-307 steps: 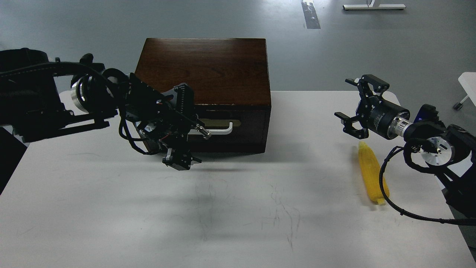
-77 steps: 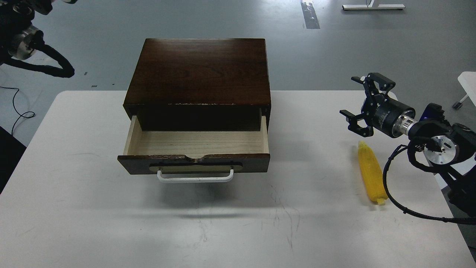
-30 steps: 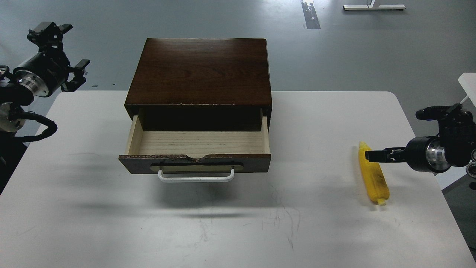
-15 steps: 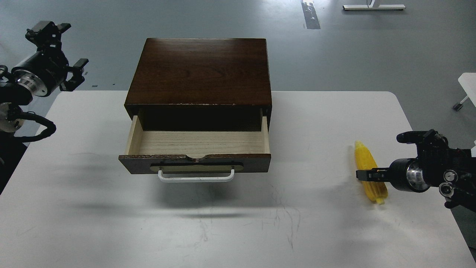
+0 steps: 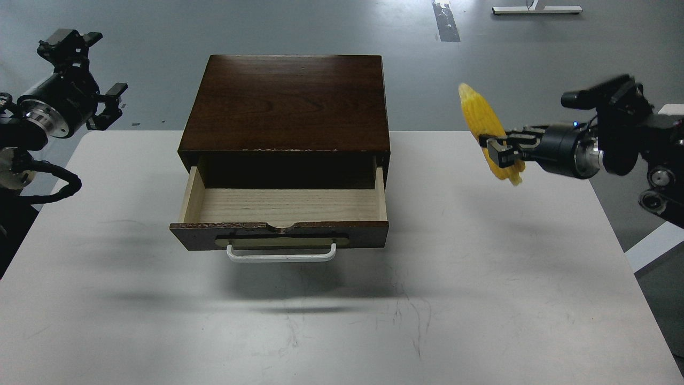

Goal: Put corn in drawer with both arms
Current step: 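Lift the corn cob and carry it over the open drawer, then lower the corn cob into the drawer and open the right gripper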

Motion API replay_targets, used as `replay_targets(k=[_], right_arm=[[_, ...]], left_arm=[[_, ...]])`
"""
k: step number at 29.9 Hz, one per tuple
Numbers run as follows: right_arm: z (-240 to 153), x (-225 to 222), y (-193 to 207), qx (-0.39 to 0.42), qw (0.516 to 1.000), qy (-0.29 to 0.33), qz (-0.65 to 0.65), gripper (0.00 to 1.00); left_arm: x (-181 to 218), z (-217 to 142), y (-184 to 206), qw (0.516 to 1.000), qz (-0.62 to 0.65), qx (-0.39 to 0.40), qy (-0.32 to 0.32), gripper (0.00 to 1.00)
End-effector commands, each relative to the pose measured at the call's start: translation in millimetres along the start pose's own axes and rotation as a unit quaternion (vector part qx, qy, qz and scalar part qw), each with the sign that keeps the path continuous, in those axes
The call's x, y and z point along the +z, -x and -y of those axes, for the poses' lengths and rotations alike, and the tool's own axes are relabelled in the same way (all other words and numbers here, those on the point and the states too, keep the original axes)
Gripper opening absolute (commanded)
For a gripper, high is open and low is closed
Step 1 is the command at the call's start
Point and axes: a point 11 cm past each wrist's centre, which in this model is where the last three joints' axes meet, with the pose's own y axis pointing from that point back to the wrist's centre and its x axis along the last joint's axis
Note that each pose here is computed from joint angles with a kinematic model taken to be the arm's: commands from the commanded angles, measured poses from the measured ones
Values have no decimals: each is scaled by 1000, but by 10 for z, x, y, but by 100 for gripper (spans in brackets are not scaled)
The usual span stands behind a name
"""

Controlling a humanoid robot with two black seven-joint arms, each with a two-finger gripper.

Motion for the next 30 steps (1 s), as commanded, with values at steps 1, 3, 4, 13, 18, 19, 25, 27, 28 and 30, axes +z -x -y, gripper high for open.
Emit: replay_targets(k=[1, 3, 4, 13, 18, 19, 25, 27, 28, 30], right_arm=[[76, -306, -536, 42, 988, -49, -138, 0], [129, -445, -660, 55, 982, -69, -164, 0], [169, -559, -751, 66, 977, -86, -186, 0], [548, -1480, -806, 85, 935, -210, -274, 0], [699, -1819, -674, 67, 919, -254, -296, 0], [715, -1832, -655, 62, 917, -255, -299, 0], [809, -1931, -546, 38, 909, -272, -312, 0], [831, -1915, -532, 35, 911, -270, -310, 0], [833, -1916, -526, 35, 911, -271, -310, 0], [839, -1911, -506, 33, 911, -270, -309, 0]], left_arm=[[29, 17, 21, 1000, 5, -4, 2, 98], [25, 20, 28, 1000, 5, -4, 1, 98], [29, 17, 21, 1000, 5, -4, 2, 98], [73, -25, -62, 1000, 11, 4, 3, 98], [94, -38, -85, 1000, 13, 5, 4, 98], [94, -38, -85, 1000, 13, 5, 4, 98], [126, -62, -130, 1000, 16, 9, 5, 98], [159, -86, -172, 1000, 18, 12, 7, 98], [159, -86, -170, 1000, 19, 11, 7, 98], [163, -89, -172, 1000, 19, 10, 7, 98]])
